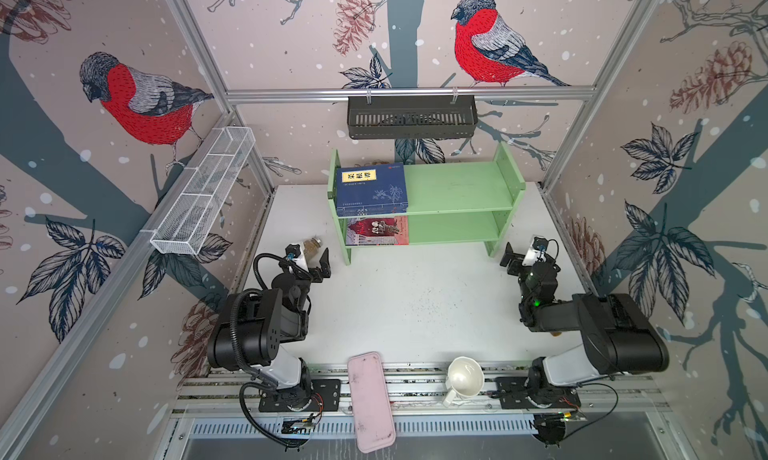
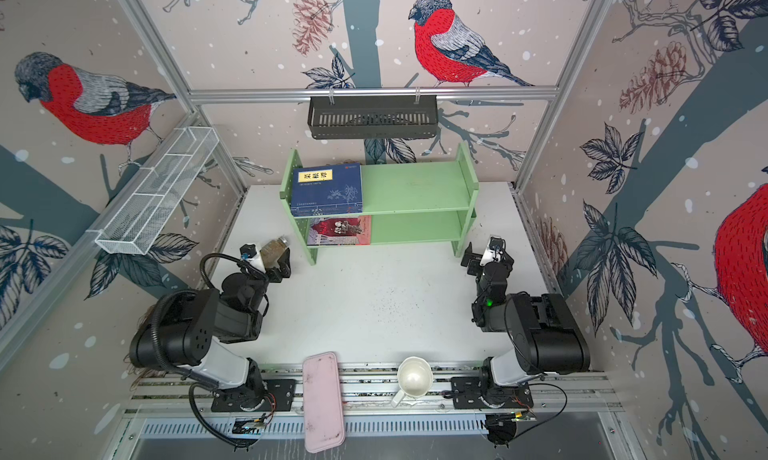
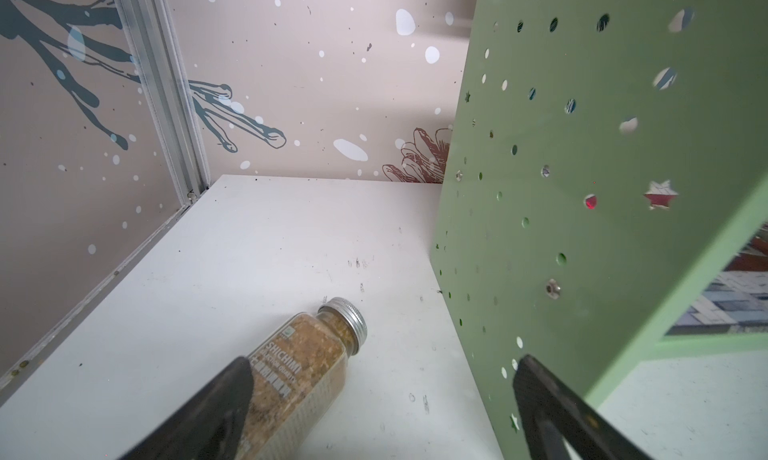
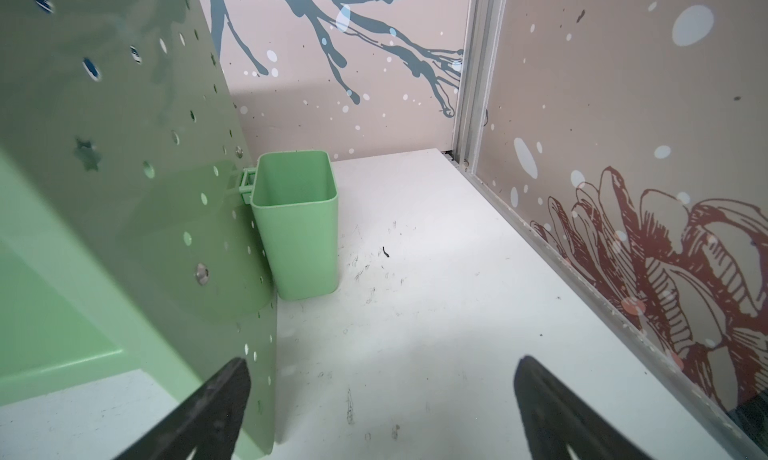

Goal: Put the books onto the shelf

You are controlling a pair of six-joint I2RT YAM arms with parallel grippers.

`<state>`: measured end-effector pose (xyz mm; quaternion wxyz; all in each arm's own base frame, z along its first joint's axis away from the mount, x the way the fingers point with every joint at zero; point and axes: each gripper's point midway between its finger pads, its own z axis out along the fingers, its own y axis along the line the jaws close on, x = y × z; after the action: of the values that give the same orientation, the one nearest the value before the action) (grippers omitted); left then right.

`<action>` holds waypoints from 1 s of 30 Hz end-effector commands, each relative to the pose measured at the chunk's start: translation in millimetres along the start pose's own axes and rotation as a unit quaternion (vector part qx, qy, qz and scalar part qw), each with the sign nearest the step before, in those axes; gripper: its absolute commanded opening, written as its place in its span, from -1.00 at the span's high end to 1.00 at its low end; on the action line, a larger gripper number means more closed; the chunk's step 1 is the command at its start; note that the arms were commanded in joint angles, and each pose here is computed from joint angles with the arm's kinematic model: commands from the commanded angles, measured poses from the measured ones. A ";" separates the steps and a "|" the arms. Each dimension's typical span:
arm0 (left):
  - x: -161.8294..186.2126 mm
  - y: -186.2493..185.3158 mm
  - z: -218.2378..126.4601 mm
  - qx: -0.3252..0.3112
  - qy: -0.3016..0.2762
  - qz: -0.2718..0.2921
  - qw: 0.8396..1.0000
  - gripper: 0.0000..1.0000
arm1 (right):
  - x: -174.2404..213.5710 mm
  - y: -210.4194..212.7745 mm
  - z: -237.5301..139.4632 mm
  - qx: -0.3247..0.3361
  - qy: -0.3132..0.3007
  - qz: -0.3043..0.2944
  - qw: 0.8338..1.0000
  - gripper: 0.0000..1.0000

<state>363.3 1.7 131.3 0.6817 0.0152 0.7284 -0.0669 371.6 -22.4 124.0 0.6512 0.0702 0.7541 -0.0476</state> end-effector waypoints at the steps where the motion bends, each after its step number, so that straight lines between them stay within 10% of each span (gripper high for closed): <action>1: -5.3 1.4 0.6 -0.005 -0.010 0.009 1.000 -0.95 | -0.2 -0.3 1.7 0.003 0.001 -0.006 1.000 -1.00; 15: -5.5 1.4 0.5 -0.005 -0.010 0.009 1.000 -0.95 | -1.7 -0.1 0.1 -0.002 -0.003 -0.005 1.000 -1.00; 20: -5.1 1.6 0.8 -0.005 -0.009 0.009 1.000 -0.95 | -20.7 11.7 -57.1 -0.037 -0.106 -0.028 0.993 -1.00; 25: -5.6 1.7 0.7 -0.006 -0.010 0.009 1.000 -0.95 | -2.6 0.6 5.3 -0.004 0.003 -0.004 1.000 -1.00; 30: -5.7 1.7 1.0 -0.006 -0.010 0.009 1.000 -0.95 | -4.3 -8.6 -12.8 0.005 -0.026 0.010 1.000 -1.00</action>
<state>363.0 1.6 126.7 0.6746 0.0141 0.7350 -0.0676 354.4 -27.2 125.2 0.6675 0.0694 0.7393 -0.0552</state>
